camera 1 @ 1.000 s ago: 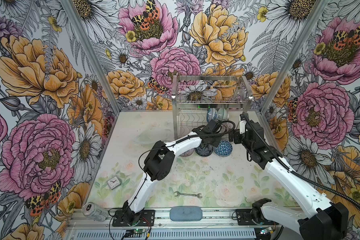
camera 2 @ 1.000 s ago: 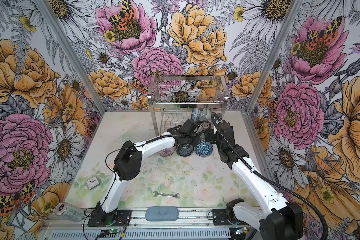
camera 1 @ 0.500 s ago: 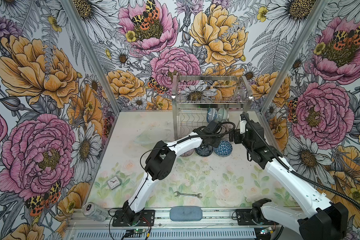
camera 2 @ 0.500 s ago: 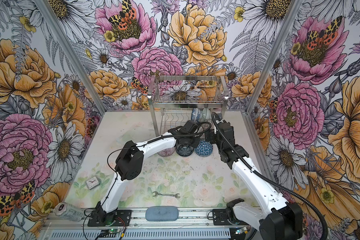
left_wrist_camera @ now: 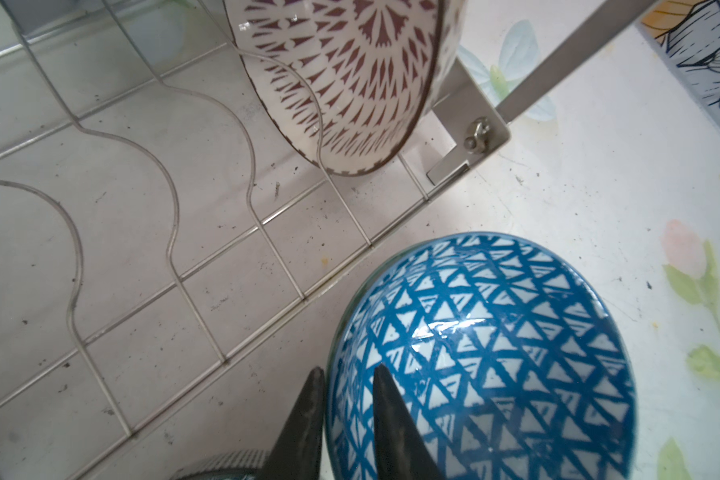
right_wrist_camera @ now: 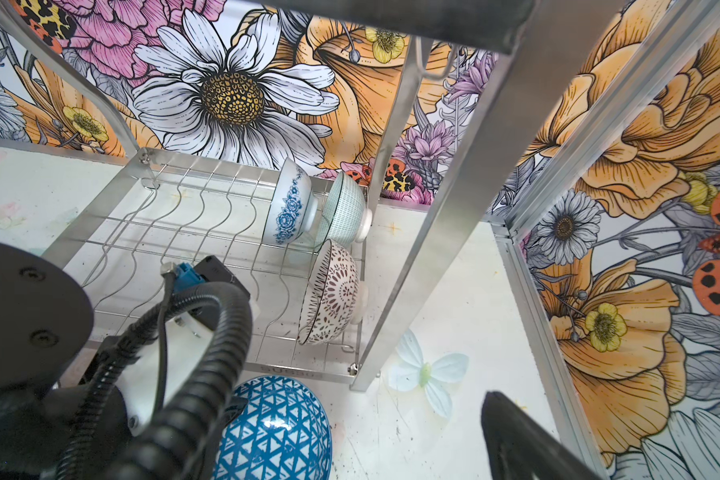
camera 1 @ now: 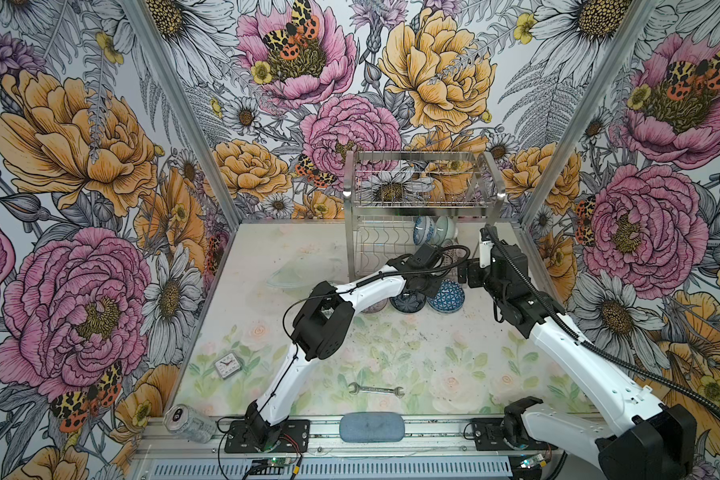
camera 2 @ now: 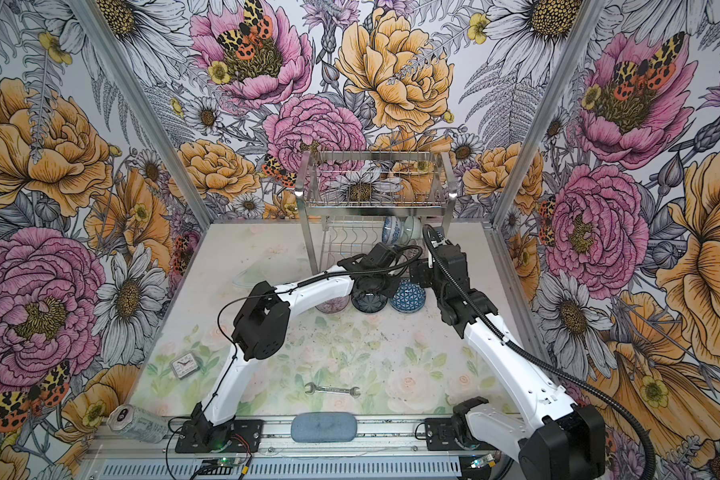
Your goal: Load the bowls into the dish rack
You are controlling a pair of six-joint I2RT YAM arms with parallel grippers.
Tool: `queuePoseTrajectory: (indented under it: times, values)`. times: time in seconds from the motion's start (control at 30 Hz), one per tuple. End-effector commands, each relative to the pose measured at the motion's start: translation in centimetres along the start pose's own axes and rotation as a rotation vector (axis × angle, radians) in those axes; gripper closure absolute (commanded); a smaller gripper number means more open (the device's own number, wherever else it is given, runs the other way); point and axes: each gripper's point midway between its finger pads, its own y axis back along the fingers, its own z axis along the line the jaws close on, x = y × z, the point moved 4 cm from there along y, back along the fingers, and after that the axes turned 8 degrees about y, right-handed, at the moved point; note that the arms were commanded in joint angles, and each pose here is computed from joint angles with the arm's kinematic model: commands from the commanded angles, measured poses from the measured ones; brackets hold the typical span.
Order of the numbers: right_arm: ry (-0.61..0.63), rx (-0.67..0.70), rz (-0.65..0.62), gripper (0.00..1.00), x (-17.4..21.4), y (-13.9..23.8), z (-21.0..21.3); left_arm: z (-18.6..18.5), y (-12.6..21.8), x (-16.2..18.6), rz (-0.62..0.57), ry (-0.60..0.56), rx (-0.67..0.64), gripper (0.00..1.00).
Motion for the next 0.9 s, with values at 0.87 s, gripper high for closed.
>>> queuePoseTrajectory:
  times: [0.87]
  values:
    - [-0.023,0.001,0.001,0.02,0.2,-0.2,-0.2,-0.3,1.7,-1.4,-0.034,0.009,0.013,0.99]
